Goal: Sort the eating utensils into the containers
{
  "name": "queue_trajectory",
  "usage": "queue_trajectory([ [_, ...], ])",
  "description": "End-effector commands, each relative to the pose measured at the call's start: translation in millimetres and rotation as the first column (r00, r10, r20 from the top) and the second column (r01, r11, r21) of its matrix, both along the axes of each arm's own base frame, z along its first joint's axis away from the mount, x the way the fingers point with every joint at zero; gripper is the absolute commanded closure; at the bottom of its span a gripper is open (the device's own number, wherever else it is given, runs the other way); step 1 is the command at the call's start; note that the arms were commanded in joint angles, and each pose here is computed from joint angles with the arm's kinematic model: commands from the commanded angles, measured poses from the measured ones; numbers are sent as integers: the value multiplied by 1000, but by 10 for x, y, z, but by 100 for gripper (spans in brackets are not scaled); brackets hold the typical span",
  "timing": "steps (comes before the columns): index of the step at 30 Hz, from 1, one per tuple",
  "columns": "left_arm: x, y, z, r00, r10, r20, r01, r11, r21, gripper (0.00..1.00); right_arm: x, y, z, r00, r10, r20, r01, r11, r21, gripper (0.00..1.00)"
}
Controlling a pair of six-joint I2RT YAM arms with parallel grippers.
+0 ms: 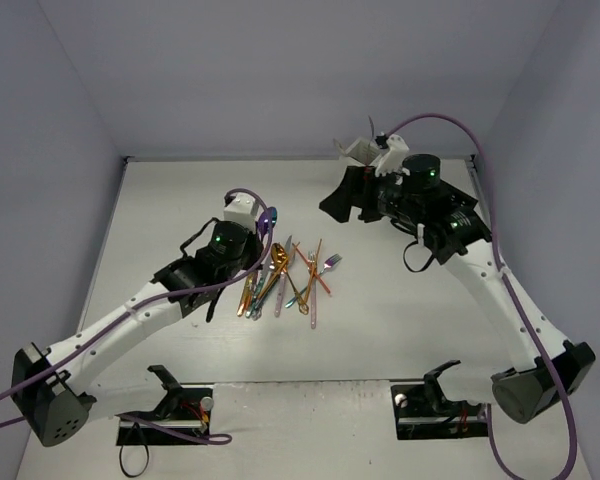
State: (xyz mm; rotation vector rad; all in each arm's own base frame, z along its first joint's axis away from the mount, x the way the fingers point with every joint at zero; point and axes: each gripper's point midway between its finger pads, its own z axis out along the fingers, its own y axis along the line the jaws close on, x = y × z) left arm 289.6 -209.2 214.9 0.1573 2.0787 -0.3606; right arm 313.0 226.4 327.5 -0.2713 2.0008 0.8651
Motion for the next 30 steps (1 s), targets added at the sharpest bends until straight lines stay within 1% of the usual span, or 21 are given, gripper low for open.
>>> queue_trajectory([
  [1,50,-301,799,948,-152,278,182,980,-85,100,76,346,301,1000,29,-7,-28,989,143,11],
  [4,13,-358,982,924,-185,334,227,969,-92,100,120,503,282,998,46,-43,-37,983,179,12],
  [6,-1,-397,1081,909,-201,366,251,963,-96,100,144,610,301,997,60,-43,-50,979,198,13],
  [10,-18,-468,1148,888,-235,394,283,957,-67,100,122,811,343,995,95,-44,-83,972,222,15],
  [14,-25,-521,1207,868,-259,424,305,951,-45,100,132,941,241,992,106,-69,-88,972,220,20],
  [17,-2,-530,1215,863,-266,430,306,952,-26,100,116,1012,170,990,115,-85,-94,971,219,29],
  [21,19,-568,1229,853,-276,443,315,949,-16,100,109,1052,108,988,115,-100,-91,972,219,45],
  [23,30,-589,1226,850,-283,445,321,947,-11,100,116,1055,68,988,111,-106,-87,973,214,55],
  [26,39,-611,1232,846,-289,449,328,945,-11,100,129,1041,39,990,100,-103,-78,976,206,74],
  [29,45,-623,1205,847,-292,445,329,944,-6,100,143,1028,17,991,92,-100,-70,978,197,89],
  [30,50,-619,1206,846,-290,447,326,945,-4,100,149,1028,10,991,90,-100,-69,978,195,93],
])
